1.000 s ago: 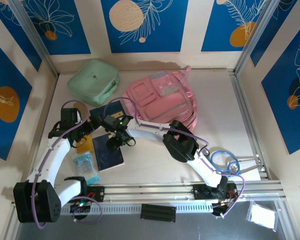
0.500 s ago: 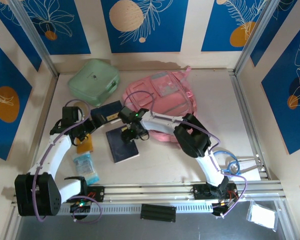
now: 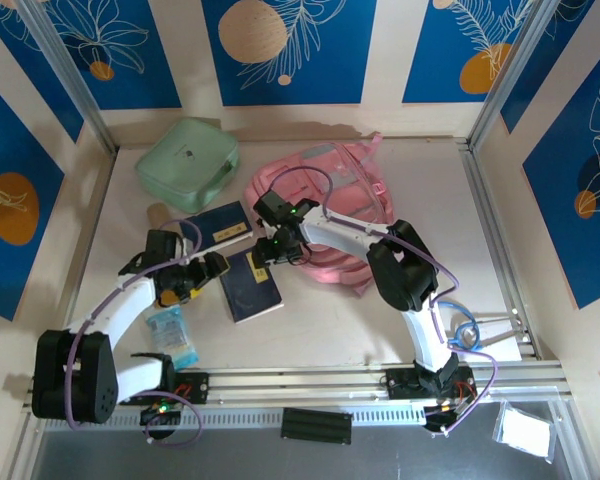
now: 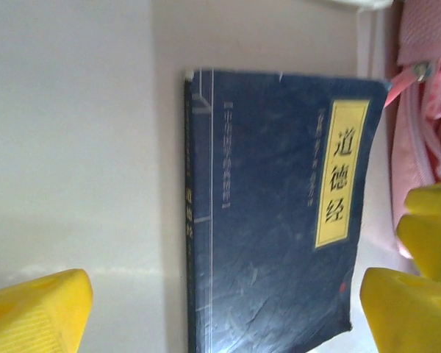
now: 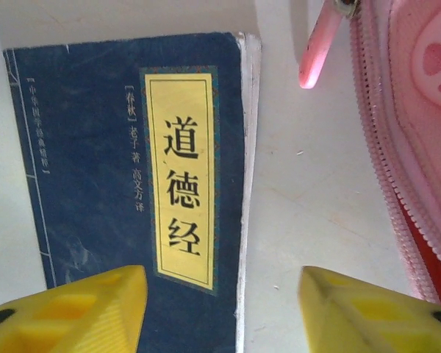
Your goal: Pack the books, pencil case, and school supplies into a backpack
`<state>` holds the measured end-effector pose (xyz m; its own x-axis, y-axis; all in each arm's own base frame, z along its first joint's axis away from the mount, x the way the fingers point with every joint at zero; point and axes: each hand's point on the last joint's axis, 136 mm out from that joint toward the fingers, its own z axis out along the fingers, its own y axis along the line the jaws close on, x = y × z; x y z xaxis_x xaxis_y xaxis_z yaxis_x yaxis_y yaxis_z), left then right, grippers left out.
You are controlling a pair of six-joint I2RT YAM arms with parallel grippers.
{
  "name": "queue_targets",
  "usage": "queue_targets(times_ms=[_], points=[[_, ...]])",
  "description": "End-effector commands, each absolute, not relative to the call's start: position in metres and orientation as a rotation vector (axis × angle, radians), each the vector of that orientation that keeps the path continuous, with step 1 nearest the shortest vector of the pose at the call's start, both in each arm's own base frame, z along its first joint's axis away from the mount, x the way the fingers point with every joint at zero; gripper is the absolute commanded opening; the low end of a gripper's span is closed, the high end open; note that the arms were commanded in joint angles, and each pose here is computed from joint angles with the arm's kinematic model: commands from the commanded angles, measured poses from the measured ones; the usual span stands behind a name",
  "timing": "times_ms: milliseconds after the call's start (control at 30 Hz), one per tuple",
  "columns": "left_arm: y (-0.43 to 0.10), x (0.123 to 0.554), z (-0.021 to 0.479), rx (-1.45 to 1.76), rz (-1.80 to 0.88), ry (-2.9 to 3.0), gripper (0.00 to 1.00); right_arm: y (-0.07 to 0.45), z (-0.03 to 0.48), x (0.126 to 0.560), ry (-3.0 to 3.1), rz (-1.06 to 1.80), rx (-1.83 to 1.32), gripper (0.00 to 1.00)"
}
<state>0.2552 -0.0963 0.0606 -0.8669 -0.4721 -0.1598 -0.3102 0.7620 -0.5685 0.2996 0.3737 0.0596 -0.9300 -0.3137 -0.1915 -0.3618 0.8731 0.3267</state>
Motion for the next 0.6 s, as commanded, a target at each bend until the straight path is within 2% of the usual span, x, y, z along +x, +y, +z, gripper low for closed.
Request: queue_targets(times_ms=[0,267,567], points=[[-0.107,0.251,0.057,-0.572,-0.811,2.675,0.89,0.376,0.049,0.293,2.964,0.542,-0.53,0.53],[-0.119,0.249,0.044,-0.477,-0.755,2.75,0.68,0.375,0.035,0.291,2.998,0.506,-0.535,0.35],[-0.124,0.25,0.032,-0.463,-0.743,2.791,0.48,0.369,0.02,0.287,3.033,0.464,-0.529,0.27]])
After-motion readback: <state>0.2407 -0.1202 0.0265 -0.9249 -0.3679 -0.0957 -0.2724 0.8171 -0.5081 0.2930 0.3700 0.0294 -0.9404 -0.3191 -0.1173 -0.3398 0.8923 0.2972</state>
